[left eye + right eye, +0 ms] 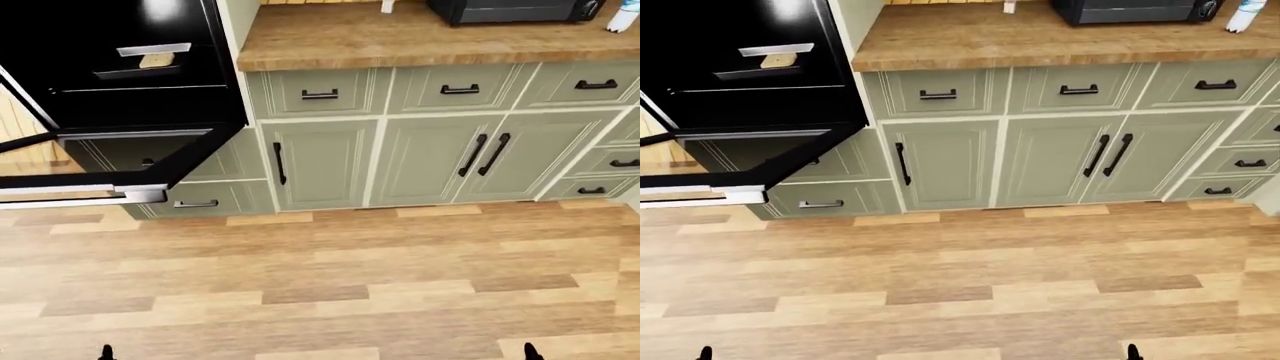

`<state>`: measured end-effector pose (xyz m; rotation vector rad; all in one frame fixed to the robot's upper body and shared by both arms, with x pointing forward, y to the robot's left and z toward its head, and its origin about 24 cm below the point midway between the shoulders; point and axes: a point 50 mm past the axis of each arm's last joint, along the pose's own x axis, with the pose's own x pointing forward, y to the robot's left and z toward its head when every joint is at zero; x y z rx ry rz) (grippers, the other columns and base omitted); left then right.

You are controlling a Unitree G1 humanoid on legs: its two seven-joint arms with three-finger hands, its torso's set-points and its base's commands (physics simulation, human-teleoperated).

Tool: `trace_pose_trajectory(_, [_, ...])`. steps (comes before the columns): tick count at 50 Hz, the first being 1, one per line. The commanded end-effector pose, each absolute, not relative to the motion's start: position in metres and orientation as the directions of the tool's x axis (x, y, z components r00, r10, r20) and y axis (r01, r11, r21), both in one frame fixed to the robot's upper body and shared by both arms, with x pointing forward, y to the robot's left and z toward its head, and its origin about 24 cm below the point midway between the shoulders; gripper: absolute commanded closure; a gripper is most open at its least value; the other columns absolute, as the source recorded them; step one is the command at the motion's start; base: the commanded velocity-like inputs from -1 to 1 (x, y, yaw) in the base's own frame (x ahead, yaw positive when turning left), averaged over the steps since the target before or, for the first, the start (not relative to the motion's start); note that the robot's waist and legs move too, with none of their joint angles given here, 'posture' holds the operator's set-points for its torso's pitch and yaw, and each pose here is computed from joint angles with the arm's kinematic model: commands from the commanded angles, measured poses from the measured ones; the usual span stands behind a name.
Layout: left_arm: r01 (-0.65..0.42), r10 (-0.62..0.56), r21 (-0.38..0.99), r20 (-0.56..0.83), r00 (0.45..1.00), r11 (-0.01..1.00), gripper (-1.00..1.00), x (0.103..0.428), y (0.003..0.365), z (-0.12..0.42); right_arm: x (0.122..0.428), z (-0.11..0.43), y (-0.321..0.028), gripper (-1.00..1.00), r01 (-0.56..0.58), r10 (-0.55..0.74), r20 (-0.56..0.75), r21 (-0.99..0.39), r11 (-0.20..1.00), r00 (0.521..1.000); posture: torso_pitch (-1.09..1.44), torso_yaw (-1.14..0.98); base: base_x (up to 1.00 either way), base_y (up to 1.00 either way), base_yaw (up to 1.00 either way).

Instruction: Close the oven door.

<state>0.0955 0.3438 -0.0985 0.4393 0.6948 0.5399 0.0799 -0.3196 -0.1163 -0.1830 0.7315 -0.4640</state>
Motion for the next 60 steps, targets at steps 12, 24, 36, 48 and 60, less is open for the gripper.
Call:
trace_pose_trajectory(12, [-0.370, 0.619, 0.524, -0.453, 0.642, 0.767, -1.00, 0.0970, 0.3529, -0.0919, 0.0854, -0.1098, -0.3262, -1.00, 0.357, -0.483, -0.559, -0.326, 0.875, 0.674, 0.00, 0.00, 0.00, 0.15, 0.00])
trace_pose_trajectory(24, [-0.344, 0.630, 0.558, -0.474, 0.615, 0.755, -1.00, 0.0906, 0.3544, -0.0944, 0.0821, -0.1117, -0.3249, -1.00, 0.347, -0.480, -0.572, -0.332, 0.877, 0.665, 0.00, 0.00, 0.00, 0.15, 0.00])
trace_pose_trajectory(36, [-0.356, 0.631, 0.548, -0.475, 0.613, 0.757, -1.00, 0.0914, 0.3553, -0.0938, 0.0810, -0.1120, -0.3249, -1.00, 0.348, -0.478, -0.576, -0.328, 0.878, 0.663, 0.00, 0.00, 0.00, 0.16, 0.00])
trace_pose_trajectory(48, [-0.358, 0.632, 0.545, -0.475, 0.613, 0.758, -1.00, 0.0913, 0.3555, -0.0937, 0.0808, -0.1121, -0.3252, -1.00, 0.350, -0.474, -0.579, -0.320, 0.880, 0.663, 0.00, 0.00, 0.00, 0.16, 0.00])
trace_pose_trajectory(60, [-0.359, 0.632, 0.546, -0.475, 0.612, 0.757, -1.00, 0.0919, 0.3557, -0.0936, 0.0796, -0.1127, -0.3247, -1.00, 0.348, -0.472, -0.584, -0.319, 0.882, 0.661, 0.00, 0.00, 0.00, 0.16, 0.00])
